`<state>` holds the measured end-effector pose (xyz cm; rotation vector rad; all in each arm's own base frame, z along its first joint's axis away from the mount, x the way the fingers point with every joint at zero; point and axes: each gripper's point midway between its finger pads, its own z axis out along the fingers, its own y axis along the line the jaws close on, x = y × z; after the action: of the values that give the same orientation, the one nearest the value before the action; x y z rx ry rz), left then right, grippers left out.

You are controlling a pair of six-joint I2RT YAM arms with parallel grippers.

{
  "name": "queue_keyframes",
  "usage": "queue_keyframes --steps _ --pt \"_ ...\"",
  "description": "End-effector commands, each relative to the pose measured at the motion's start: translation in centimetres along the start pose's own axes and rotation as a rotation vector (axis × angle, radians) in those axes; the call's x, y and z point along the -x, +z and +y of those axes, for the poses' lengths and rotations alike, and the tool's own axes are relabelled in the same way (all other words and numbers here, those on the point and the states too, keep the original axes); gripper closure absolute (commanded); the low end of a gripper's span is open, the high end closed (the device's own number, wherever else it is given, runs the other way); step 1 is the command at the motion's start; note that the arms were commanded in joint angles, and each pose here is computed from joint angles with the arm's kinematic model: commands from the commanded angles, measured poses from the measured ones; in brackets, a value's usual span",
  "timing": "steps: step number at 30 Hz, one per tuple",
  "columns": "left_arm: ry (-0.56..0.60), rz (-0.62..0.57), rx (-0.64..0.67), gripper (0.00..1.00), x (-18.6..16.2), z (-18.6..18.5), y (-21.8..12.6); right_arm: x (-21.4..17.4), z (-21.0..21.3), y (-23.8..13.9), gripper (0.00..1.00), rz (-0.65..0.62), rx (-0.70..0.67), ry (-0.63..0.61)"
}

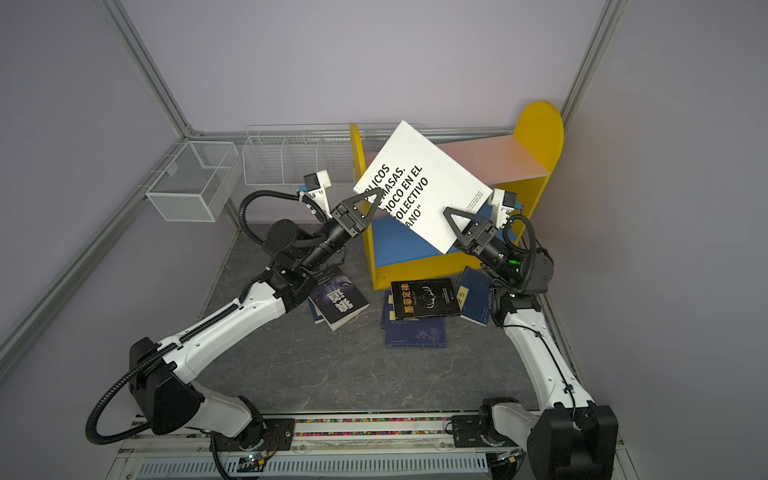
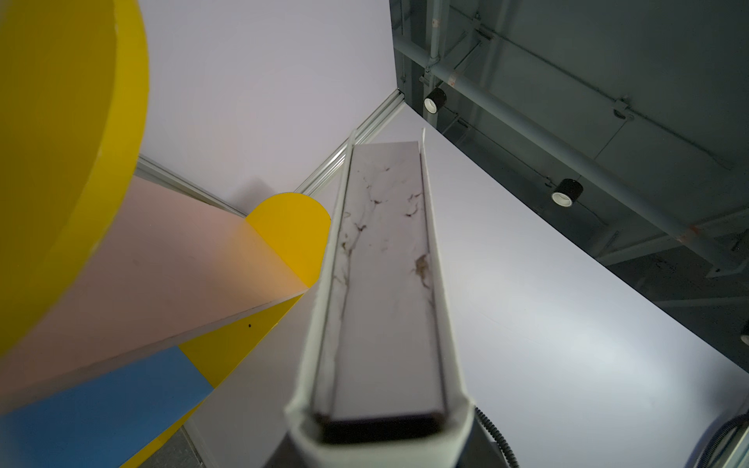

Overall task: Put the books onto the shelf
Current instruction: 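Lower the white book onto the blue shelf with both grippers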

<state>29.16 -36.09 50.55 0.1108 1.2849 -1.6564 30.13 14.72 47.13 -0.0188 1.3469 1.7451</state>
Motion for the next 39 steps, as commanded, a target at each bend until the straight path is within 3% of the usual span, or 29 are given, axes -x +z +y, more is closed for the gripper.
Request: queue_keyframes --steps 1,4,6,10,15,28,36,39 --pt "0.030 -0.081 0.020 0.68 -1.1 -1.6 -0.9 -0.7 -3.5 -2.4 0.10 -0.057 -0.162 0.077" --pt "0.006 -0.104 0.085 0.67 -3.4 0.0 -1.7 -2.2 -7.6 -6.4 0.01 -0.098 -0.464 0.084" --pt "-0.027 -0.129 0.135 0.67 -4.7 1.6 -2.4 -3.3 -8.9 -9.7 0.04 -0.116 -0.674 0.012" --pt "-0.096 -0.186 0.205 0.68 -7.2 5.0 -3.4 -4.2 -8.6 -12.7 0.07 -0.133 -0.800 -0.090" --pt "-0.179 -0.292 0.251 0.69 -9.4 8.5 -4.2 -5.5 -12.2 -15.3 0.10 -0.105 -0.961 -0.049" --pt "-0.220 -0.474 0.405 0.68 -11.5 15.1 -4.3 -2.8 -18.2 -12.8 0.06 -0.055 -0.953 -0.102" --pt "-0.183 -0.586 0.490 0.56 -11.5 17.9 -3.8 -0.4 -21.2 -9.3 0.01 -0.032 -0.848 -0.154" --pt "-0.195 -0.602 0.522 0.54 -12.0 19.3 -3.6 0.6 -21.7 -7.8 0.07 -0.014 -0.802 -0.163"
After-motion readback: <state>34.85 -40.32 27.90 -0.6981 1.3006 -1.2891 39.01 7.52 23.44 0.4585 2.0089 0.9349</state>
